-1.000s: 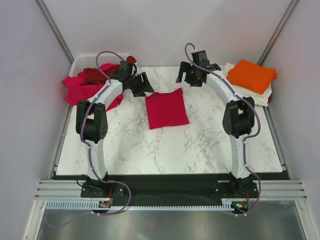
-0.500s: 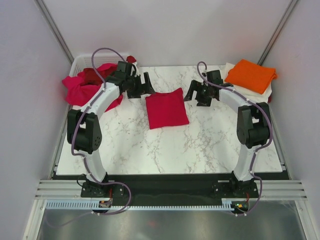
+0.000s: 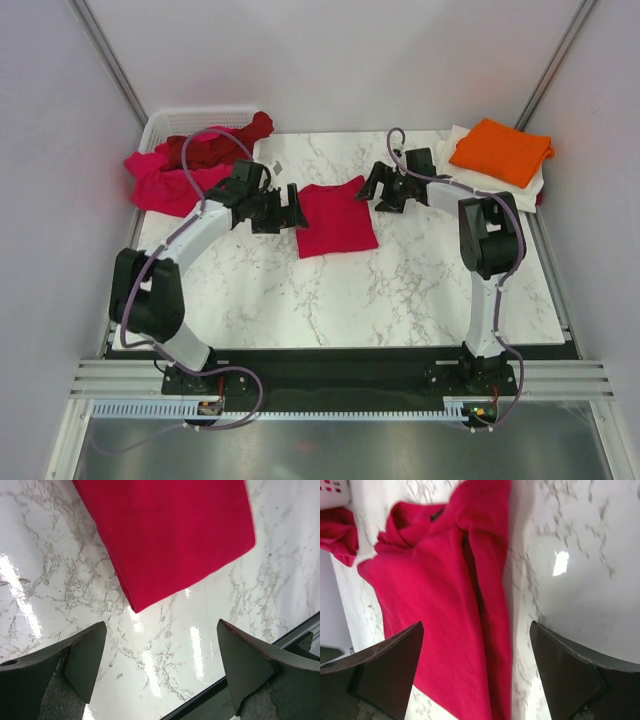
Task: Fold and stack the t-shirts
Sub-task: Neatly place the folded tshirt to the corner
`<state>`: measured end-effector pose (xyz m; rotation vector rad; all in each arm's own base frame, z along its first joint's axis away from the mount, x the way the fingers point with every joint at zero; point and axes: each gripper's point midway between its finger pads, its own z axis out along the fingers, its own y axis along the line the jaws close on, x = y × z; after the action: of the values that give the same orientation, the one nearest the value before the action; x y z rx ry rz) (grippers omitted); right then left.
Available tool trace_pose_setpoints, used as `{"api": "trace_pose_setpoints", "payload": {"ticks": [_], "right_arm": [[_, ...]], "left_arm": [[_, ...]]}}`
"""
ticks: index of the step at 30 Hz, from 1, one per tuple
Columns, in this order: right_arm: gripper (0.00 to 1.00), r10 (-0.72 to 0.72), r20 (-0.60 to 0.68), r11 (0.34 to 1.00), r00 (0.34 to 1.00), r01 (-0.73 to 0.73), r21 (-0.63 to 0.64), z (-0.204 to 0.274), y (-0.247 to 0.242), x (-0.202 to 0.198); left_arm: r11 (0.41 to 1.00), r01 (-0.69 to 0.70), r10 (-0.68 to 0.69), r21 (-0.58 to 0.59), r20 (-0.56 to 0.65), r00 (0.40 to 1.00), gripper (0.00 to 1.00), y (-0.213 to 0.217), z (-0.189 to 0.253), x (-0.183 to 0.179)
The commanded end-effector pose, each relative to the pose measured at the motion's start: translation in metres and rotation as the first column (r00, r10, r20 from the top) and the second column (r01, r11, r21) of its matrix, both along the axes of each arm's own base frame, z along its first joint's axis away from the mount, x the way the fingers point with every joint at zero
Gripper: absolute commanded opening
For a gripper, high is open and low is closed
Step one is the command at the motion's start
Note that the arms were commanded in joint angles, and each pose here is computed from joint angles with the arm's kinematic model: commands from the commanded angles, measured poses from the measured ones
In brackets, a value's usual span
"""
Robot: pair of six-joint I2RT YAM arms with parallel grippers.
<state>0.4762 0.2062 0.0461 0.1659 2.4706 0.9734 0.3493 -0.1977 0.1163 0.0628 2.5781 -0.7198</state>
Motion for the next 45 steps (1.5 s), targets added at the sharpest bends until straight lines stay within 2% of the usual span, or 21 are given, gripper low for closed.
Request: {"api": "trace_pose_setpoints", "payload": {"ticks": [1, 6, 8, 9, 12, 13, 14, 15, 17, 21, 25, 28, 34, 37, 45], "right_arm": [[0.93, -0.013, -0.019, 1.0, 1.0, 0.013, 0.005, -0.032, 0.005, 0.013], [0.84, 0.047, -0.009, 0.998, 0.999, -0.047, 0.045, -0.044, 0.036, 0.01], [0.74, 0.07, -0.009, 0.996, 0.997, -0.07, 0.059, -0.054, 0.048, 0.006], [0.65, 0.076, -0.015, 0.995, 0.997, -0.075, 0.068, -0.057, 0.051, 0.004], [0.5, 0.085, -0.021, 0.991, 0.996, -0.083, 0.104, -0.065, 0.056, -0.003], [0.36, 0.086, -0.017, 0.99, 0.996, -0.084, 0.11, -0.064, 0.056, -0.004], [0.29, 0.088, -0.012, 0.99, 0.996, -0.086, 0.113, -0.064, 0.057, -0.006], [0.14, 0.085, -0.01, 0.99, 0.996, -0.083, 0.115, -0.063, 0.056, -0.006], [0.0, 0.084, 0.018, 0.989, 0.996, -0.085, 0.124, -0.048, 0.057, -0.004], [0.0, 0.05, 0.096, 0.987, 0.994, -0.064, 0.146, 0.002, 0.055, 0.011], [0.0, -0.029, 0.175, 0.992, 0.984, 0.006, 0.126, 0.07, 0.038, 0.036], [0.0, -0.076, 0.211, 0.997, 0.975, 0.074, 0.02, 0.097, 0.018, 0.053], [0.0, -0.173, 0.228, 0.984, 0.958, 0.18, -0.011, 0.131, -0.019, 0.08], [0.0, -0.191, 0.266, 0.979, 0.945, 0.205, -0.024, 0.155, -0.034, 0.091], [0.0, -0.106, 0.32, 0.985, 0.941, 0.144, -0.097, 0.204, -0.058, 0.099]], "left_arm": [[0.996, 0.087, -0.078, -0.037, 0.204, 0.976, 0.99, -0.002, 0.054, -0.001], [0.996, 0.093, -0.094, 0.016, 0.219, 0.971, 0.99, 0.01, 0.045, -0.01], [0.995, 0.096, -0.101, 0.034, 0.204, 0.974, 0.99, 0.013, 0.035, -0.01], [0.995, 0.099, -0.103, 0.033, 0.198, 0.975, 0.99, 0.013, 0.033, -0.011], [0.993, 0.115, -0.118, 0.026, 0.201, 0.973, 0.99, 0.01, 0.034, -0.01], [0.993, 0.116, -0.119, 0.025, 0.206, 0.971, 0.99, 0.01, 0.036, -0.009], [0.993, 0.114, -0.117, 0.022, 0.22, 0.968, 0.99, 0.009, 0.042, -0.006], [0.993, 0.118, -0.118, 0.015, 0.231, 0.966, 0.99, 0.008, 0.047, -0.005], [0.992, 0.124, -0.12, 0.003, 0.263, 0.957, 1.0, 0.005, 0.061, 0.002], [0.99, 0.137, -0.137, 0.019, 0.294, 0.946, 1.0, 0.004, 0.071, 0.011], [0.991, 0.118, -0.13, 0.066, 0.24, 0.962, 1.0, 0.012, 0.043, 0.009], [0.993, 0.095, -0.107, 0.072, 0.203, 0.973, 1.0, 0.015, 0.03, 0.005], [0.995, 0.081, -0.092, 0.064, 0.192, 0.977, 1.0, 0.014, 0.028, 0.005], [0.995, 0.082, -0.09, 0.051, 0.181, 0.979, 1.0, 0.013, 0.026, 0.004], [0.995, 0.095, -0.099, 0.029, 0.17, 0.98, 1.0, 0.008, 0.024, 0.0]]}}
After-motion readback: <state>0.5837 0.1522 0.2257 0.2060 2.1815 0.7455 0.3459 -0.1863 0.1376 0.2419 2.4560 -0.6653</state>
